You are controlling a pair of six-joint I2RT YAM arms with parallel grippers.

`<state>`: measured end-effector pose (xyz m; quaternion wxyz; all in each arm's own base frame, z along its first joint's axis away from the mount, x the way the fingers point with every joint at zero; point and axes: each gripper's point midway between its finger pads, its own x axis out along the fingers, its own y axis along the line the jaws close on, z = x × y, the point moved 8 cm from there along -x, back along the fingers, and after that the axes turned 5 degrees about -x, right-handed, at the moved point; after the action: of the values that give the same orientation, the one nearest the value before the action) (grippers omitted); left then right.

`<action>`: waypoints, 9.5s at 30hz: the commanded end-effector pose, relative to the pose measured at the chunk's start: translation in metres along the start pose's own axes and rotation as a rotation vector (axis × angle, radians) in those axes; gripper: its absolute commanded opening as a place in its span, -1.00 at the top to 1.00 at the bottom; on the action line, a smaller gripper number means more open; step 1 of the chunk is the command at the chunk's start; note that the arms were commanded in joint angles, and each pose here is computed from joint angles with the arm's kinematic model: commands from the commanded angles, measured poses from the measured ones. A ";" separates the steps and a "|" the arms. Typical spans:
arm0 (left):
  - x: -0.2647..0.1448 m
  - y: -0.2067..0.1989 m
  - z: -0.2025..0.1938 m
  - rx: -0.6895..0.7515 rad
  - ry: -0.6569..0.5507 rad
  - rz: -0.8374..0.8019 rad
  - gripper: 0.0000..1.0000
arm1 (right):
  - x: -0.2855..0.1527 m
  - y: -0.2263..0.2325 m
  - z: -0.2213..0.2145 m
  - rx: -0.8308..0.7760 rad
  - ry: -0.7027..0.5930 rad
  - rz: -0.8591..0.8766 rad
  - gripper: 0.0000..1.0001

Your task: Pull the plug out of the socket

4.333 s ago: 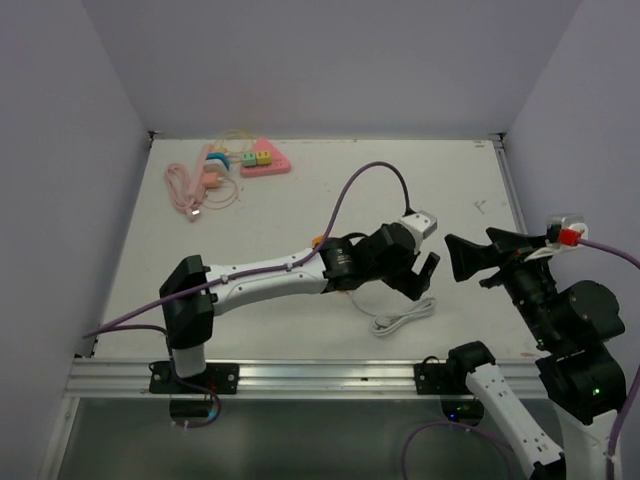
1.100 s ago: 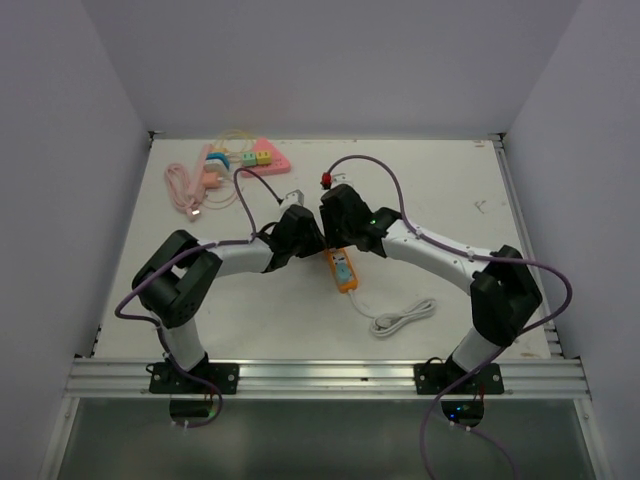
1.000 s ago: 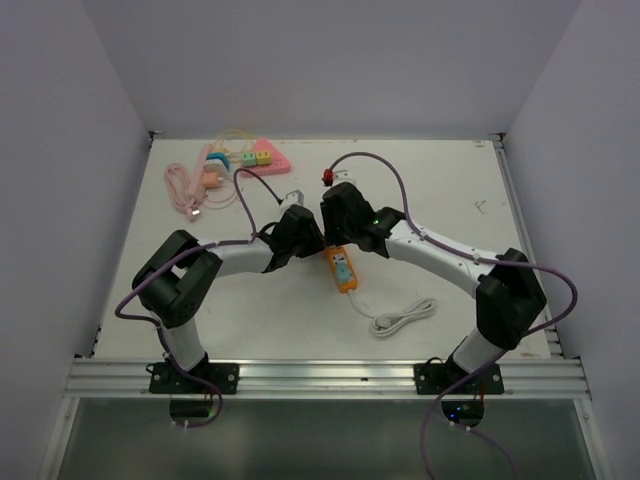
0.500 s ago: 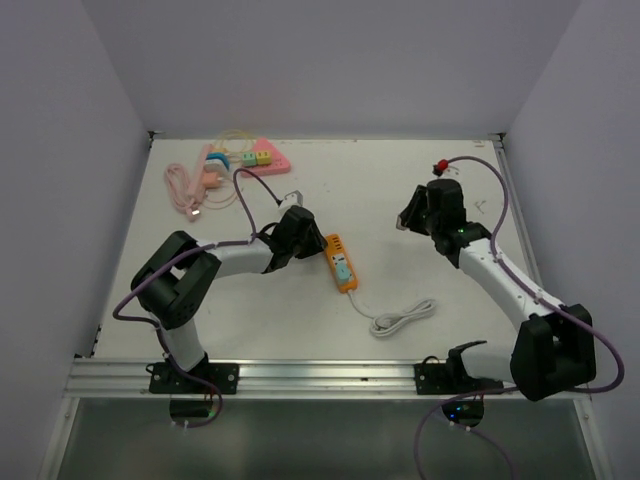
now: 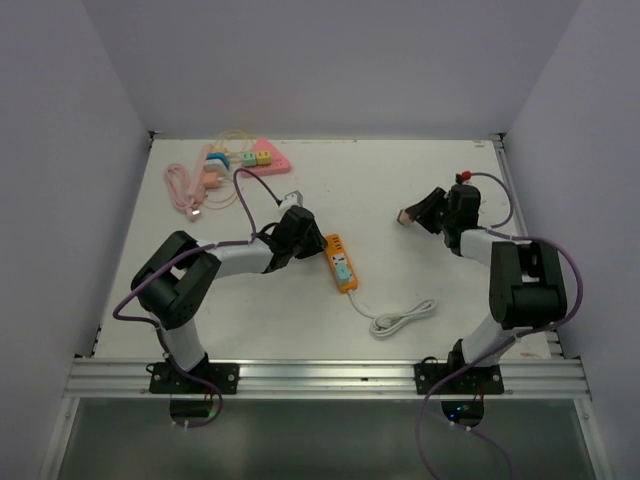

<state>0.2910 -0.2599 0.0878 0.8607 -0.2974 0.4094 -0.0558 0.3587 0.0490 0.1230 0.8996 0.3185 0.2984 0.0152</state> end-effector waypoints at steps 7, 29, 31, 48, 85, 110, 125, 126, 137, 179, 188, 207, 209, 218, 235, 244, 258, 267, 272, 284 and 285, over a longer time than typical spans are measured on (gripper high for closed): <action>-0.006 0.044 -0.032 0.089 0.142 0.178 0.17 | 0.025 -0.005 0.021 0.065 -0.098 0.105 0.71; -0.010 0.040 -0.030 0.084 0.140 0.159 0.12 | -0.030 -0.012 0.049 -0.120 -0.047 -0.138 -0.95; -0.011 0.038 -0.028 0.083 0.135 0.154 0.12 | -0.041 -0.004 0.047 -0.188 -0.034 -0.154 -0.95; -0.025 0.028 -0.023 0.066 0.127 0.098 0.03 | -0.108 0.111 -0.080 -0.537 0.259 0.058 -0.76; -0.031 0.026 -0.027 0.052 0.162 0.052 -0.07 | -0.097 0.142 -0.191 -0.790 0.421 0.063 0.31; -0.023 0.029 -0.067 0.004 0.283 -0.006 0.00 | -0.095 0.139 -0.192 -0.787 0.395 0.077 1.00; -0.013 0.064 -0.100 0.004 0.344 0.145 0.42 | -0.109 0.170 -0.158 -0.751 0.243 0.108 1.00; -0.012 0.065 -0.101 0.009 0.344 0.155 0.42 | -0.111 0.171 -0.154 -0.746 0.229 0.108 1.00; -0.012 0.063 -0.100 0.029 0.328 0.161 0.37 | -0.140 0.160 -0.100 -0.712 0.013 0.015 1.00; -0.022 0.039 -0.082 0.076 0.287 0.068 -0.06 | 0.000 -0.079 -0.005 0.326 0.004 -0.046 0.35; -0.030 0.029 -0.073 0.082 0.264 0.042 -0.34 | -0.023 -0.082 0.004 0.231 0.013 -0.198 -0.65; -0.090 0.001 0.009 0.183 0.016 0.067 -0.90 | -0.169 -0.023 -0.059 -0.035 0.081 -0.575 -0.98; -0.099 0.003 0.024 0.189 -0.017 0.063 -0.90 | -0.174 -0.026 -0.074 -0.027 0.116 -0.572 -0.98; -0.133 0.014 0.103 0.192 -0.155 0.091 -0.90 | -0.174 -0.033 -0.135 0.060 0.306 -0.508 -0.85; -0.158 0.061 0.147 0.271 -0.246 0.236 -0.91 | -0.090 0.069 -0.132 -0.192 0.325 -0.159 -0.61; -0.149 0.084 0.142 0.252 -0.238 0.285 -0.89 | -0.065 0.119 -0.134 -0.331 0.380 0.022 -0.90; -0.141 0.092 0.136 0.231 -0.185 0.260 -0.89 | -0.068 0.137 -0.137 -0.617 0.392 -0.055 -0.97; -0.140 0.094 0.135 0.232 -0.180 0.271 -0.89 | -0.099 0.106 -0.157 -0.768 0.499 -0.056 -0.89; -0.139 0.096 0.135 0.231 -0.178 0.281 -0.89 | -0.093 0.094 -0.171 -0.811 0.528 -0.084 -0.81; -0.139 0.099 0.135 0.234 -0.185 0.314 -0.89 | -0.041 0.108 -0.174 -0.933 0.511 -0.155 0.28; -0.140 0.099 0.136 0.233 -0.186 0.320 -0.89 | -0.037 0.112 -0.171 -0.950 0.504 -0.157 0.45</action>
<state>0.2819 -0.0738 0.1932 0.9174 -0.1443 0.3675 0.0502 0.2299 0.2139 0.0905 0.8239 -0.1426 0.5254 0.1575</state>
